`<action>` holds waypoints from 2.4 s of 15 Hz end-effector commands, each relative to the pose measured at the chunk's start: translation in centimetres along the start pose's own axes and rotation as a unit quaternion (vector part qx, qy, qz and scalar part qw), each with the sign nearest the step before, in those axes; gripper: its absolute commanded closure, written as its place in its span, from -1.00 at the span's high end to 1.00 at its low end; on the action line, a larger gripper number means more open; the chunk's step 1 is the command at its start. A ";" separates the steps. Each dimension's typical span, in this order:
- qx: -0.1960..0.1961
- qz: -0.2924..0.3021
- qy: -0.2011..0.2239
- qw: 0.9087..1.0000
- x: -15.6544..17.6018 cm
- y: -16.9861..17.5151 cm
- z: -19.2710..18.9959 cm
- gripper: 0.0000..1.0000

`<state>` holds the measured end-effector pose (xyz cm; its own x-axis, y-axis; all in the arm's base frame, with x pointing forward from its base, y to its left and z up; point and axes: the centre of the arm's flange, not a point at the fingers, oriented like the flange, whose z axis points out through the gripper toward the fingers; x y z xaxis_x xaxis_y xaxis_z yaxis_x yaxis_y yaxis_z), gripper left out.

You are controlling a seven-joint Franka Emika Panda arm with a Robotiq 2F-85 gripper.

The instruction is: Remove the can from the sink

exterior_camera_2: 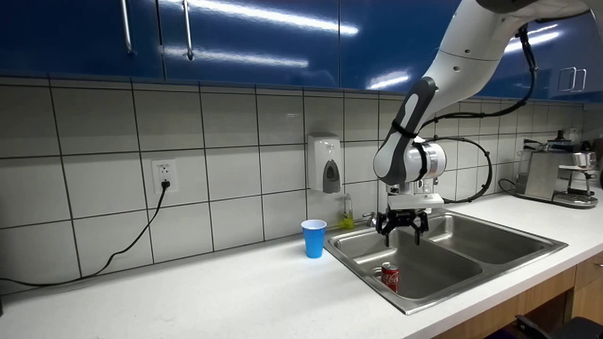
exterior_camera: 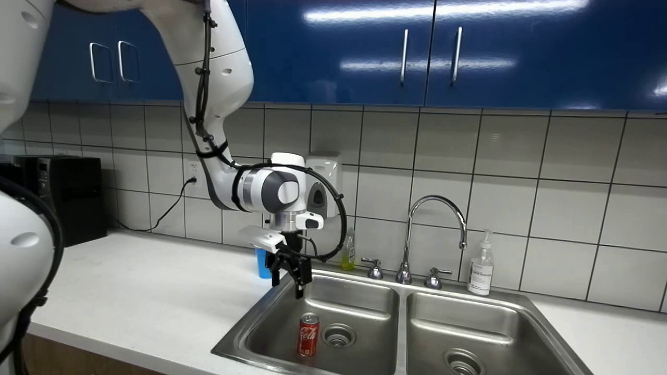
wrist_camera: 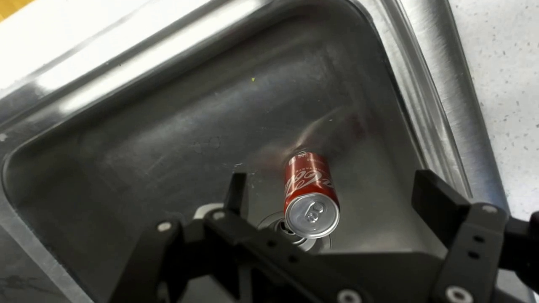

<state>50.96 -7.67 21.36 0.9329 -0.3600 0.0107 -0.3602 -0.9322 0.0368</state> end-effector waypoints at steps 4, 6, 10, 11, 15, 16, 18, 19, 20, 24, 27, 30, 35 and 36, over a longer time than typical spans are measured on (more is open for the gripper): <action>0.000 0.000 0.000 1.000 0.0 0.0 0.0 1.00; 0.003 -0.004 0.002 1.000 0.1 -0.1 0.4 1.00; -0.004 -0.001 0.002 1.000 0.9 0.1 2.6 1.00; -0.006 -0.001 0.003 1.000 1.1 0.2 3.1 1.00; -0.007 0.002 0.003 1.000 2.1 0.5 5.3 1.00; -0.008 0.002 0.002 1.000 2.4 0.6 5.8 1.00; -0.010 0.002 0.001 1.000 2.9 0.5 6.7 1.00; -0.009 0.001 0.000 1.000 3.2 0.5 7.2 1.00; -0.010 0.002 -0.001 1.000 3.4 0.4 7.6 1.00; -0.006 -0.001 -0.004 1.000 4.5 -0.1 9.1 1.00; -0.002 -0.003 -0.003 1.000 5.3 -0.3 9.9 1.00; 0.001 -0.004 -0.003 1.000 6.2 -0.6 10.7 1.00; -0.001 -0.001 -0.002 1.000 7.4 -0.9 12.2 1.00; -0.001 0.000 -0.003 1.000 7.6 -0.8 12.5 1.00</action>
<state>57.05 -9.27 9.98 0.9300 -0.3675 0.0011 -0.3669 -0.9285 0.0565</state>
